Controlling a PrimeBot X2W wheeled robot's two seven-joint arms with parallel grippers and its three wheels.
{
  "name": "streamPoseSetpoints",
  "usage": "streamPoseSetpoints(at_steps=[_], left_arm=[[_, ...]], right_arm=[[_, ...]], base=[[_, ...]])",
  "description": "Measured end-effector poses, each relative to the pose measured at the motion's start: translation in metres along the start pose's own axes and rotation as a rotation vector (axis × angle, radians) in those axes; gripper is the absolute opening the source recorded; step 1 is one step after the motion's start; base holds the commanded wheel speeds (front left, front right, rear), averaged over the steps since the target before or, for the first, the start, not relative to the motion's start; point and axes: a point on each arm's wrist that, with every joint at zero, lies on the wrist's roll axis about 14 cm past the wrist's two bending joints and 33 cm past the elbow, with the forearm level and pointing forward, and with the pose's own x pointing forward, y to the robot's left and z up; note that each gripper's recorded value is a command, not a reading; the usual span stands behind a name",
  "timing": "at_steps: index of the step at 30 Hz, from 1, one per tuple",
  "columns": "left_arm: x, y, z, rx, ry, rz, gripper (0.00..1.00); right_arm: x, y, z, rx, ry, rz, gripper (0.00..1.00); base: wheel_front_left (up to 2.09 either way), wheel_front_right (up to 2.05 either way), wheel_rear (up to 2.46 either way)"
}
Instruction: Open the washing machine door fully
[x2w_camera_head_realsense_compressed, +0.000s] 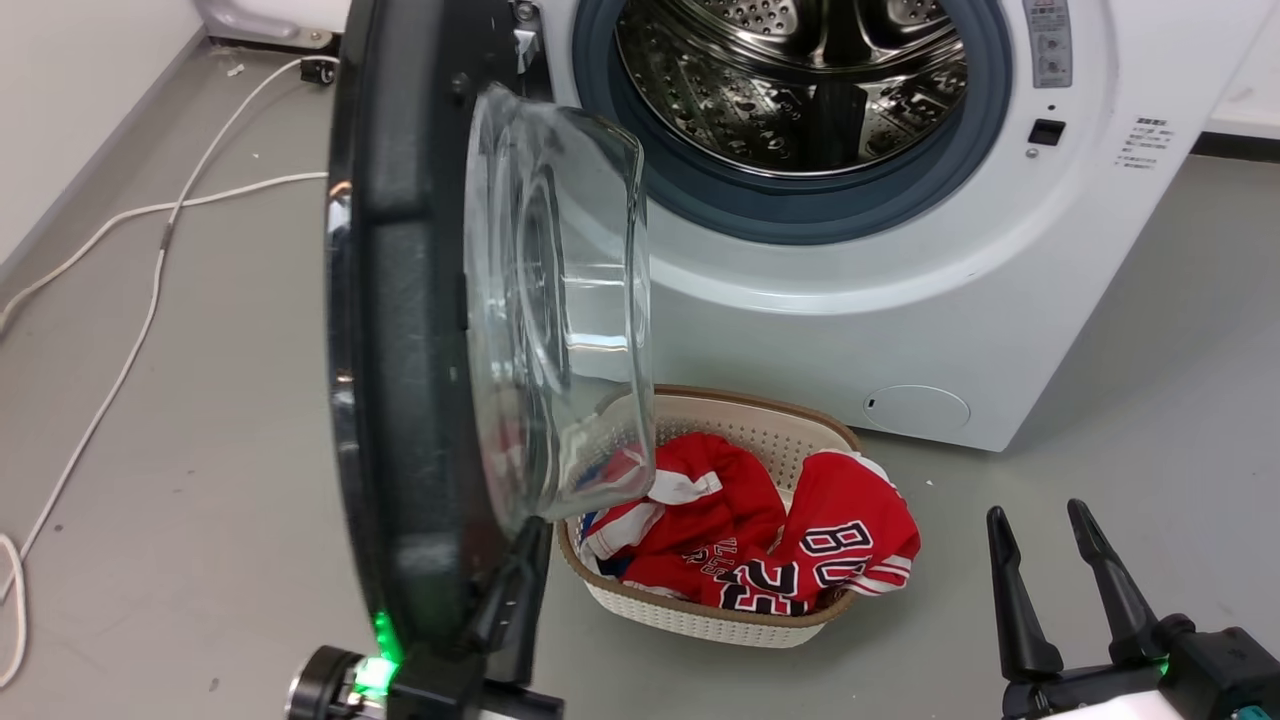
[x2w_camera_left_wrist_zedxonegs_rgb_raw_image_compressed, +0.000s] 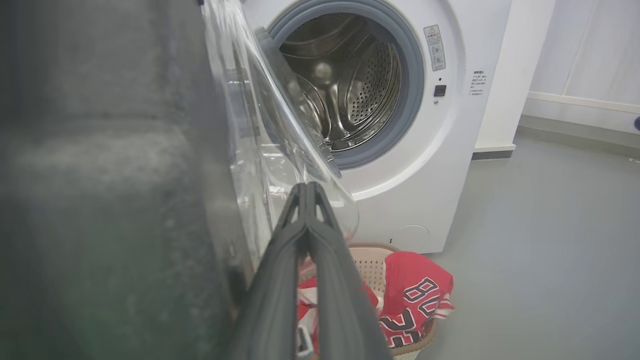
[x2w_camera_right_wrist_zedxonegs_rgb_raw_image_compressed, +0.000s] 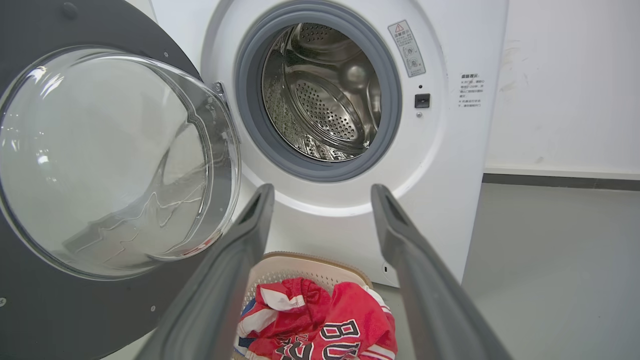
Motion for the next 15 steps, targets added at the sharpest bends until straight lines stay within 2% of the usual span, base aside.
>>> streamPoseSetpoints(at_steps=[15], left_arm=[[-0.026,0.085,-0.008,0.053,0.045,0.274,0.0]], right_arm=[[0.007,0.012,-0.01,0.012,0.025,0.041,1.0]], base=[[0.0,0.0,0.0]])
